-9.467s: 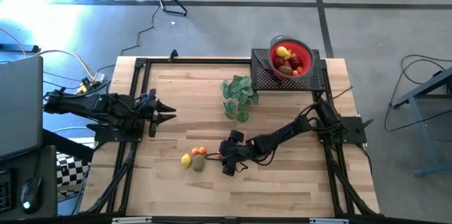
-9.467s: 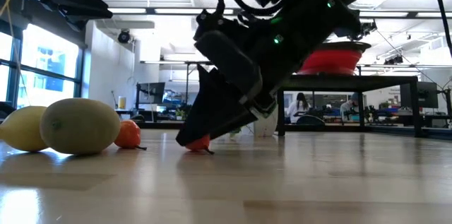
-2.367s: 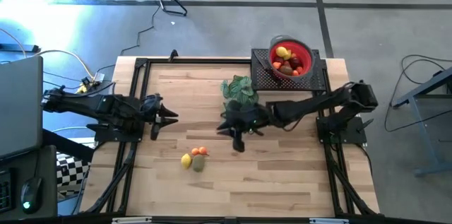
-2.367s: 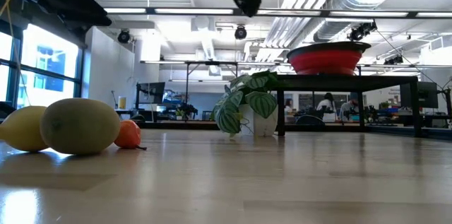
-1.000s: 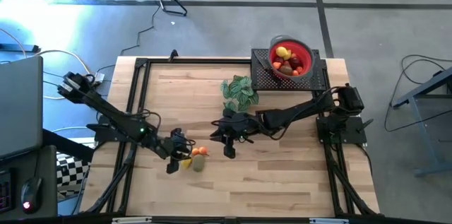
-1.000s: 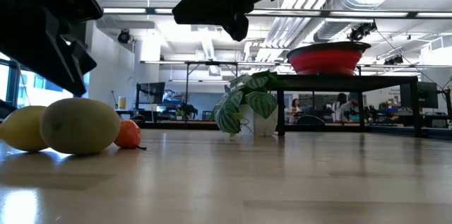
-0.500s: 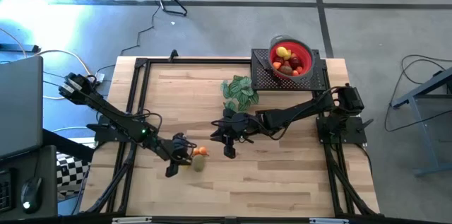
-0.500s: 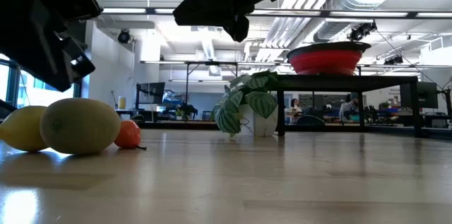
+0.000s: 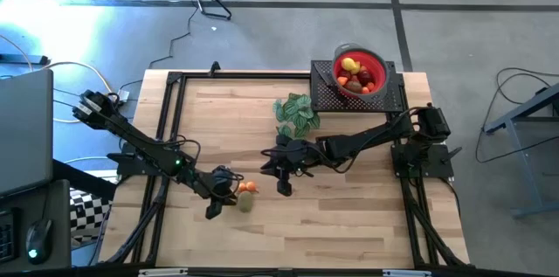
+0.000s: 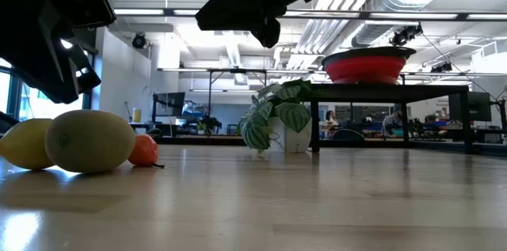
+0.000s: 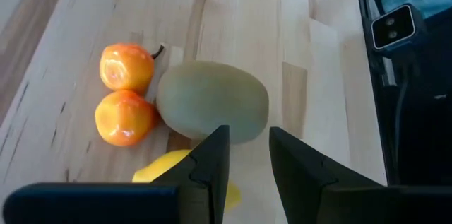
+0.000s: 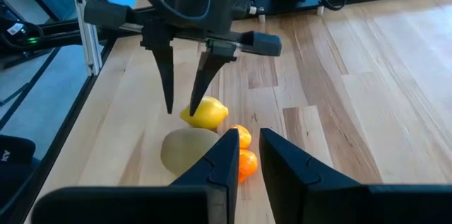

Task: Pick & Place Fruit
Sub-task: Put the kiwi into the red colander

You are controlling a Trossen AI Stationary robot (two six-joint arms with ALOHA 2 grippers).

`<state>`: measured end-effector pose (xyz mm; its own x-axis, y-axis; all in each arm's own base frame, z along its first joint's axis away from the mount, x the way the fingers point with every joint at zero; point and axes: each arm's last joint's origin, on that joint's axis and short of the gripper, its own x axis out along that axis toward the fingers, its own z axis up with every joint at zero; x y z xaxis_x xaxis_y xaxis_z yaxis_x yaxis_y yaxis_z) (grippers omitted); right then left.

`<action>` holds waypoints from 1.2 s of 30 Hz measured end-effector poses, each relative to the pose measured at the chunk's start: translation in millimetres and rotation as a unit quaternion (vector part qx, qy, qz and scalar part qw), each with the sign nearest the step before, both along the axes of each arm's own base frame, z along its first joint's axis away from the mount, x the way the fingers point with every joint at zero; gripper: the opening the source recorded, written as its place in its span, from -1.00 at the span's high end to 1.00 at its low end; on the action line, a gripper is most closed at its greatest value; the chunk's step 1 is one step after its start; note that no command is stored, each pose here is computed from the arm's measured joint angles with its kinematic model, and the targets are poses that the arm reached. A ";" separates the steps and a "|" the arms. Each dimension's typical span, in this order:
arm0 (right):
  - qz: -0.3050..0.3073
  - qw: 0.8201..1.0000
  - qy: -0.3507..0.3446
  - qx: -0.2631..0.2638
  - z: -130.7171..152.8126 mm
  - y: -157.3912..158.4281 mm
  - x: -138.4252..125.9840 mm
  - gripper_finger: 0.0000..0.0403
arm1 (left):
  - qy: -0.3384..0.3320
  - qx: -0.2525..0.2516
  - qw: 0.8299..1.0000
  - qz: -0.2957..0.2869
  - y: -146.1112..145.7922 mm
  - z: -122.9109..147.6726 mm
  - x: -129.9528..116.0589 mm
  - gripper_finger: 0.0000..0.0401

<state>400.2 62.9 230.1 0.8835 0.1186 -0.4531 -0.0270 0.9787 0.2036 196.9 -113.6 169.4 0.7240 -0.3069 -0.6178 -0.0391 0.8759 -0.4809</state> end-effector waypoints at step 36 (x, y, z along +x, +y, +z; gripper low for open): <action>0.001 1.000 0.004 -0.005 -0.6 -0.1 -0.4 0.75 | 0.063 0.069 0.996 0.006 -17.3 -2.6 31.7 0.51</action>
<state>399.7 62.7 229.5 0.8799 0.1159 -0.4607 -0.0280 0.9807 0.1933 228.7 -130.9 166.8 0.6416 -0.2037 -0.7395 -0.1030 0.9325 -0.3462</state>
